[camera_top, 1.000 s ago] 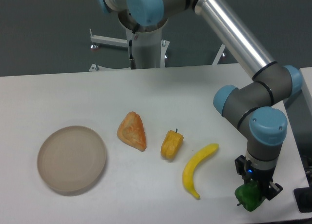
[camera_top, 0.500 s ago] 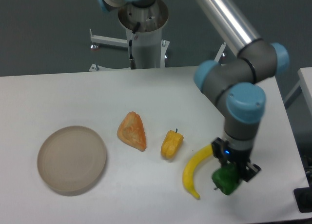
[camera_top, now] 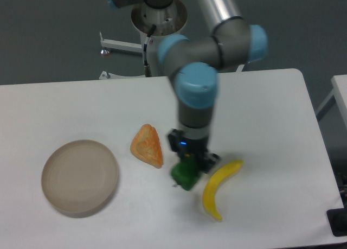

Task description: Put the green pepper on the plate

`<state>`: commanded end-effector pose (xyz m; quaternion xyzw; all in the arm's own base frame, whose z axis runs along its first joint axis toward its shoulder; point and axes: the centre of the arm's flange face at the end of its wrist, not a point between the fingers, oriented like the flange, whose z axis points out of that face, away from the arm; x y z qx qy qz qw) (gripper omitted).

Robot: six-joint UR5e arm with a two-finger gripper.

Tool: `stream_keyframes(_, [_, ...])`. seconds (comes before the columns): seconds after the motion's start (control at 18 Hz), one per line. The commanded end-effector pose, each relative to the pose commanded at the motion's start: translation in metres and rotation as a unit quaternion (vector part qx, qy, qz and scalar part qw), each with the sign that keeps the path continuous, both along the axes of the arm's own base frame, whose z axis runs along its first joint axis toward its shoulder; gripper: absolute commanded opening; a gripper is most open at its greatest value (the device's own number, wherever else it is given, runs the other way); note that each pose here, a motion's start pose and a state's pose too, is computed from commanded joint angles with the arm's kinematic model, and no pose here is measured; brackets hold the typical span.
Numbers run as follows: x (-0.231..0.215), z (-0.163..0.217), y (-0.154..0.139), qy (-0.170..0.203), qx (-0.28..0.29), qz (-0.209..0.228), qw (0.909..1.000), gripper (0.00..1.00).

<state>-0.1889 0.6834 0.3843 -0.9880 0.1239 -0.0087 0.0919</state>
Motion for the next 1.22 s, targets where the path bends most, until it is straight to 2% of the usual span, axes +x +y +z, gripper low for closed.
stream_keyframes(0.11, [0.03, -0.004, 0.008, -0.017, 0.0, 0.021, 0.9996, 0.24])
stream_keyframes(0.28, [0.068, -0.016, 0.021, -0.023, 0.005, 0.044, 0.9987, 0.27])
stream_keyframes(0.61, [0.131, -0.067, 0.031, -0.032, 0.004, 0.083, 0.9961, 0.27])
stream_keyframes(0.78, [0.148, -0.085, 0.03, -0.038, -0.011, 0.09, 0.9951, 0.27])
stream_keyframes(1.22, [0.166, -0.103, 0.036, -0.04, -0.019, 0.091, 0.9948, 0.27])
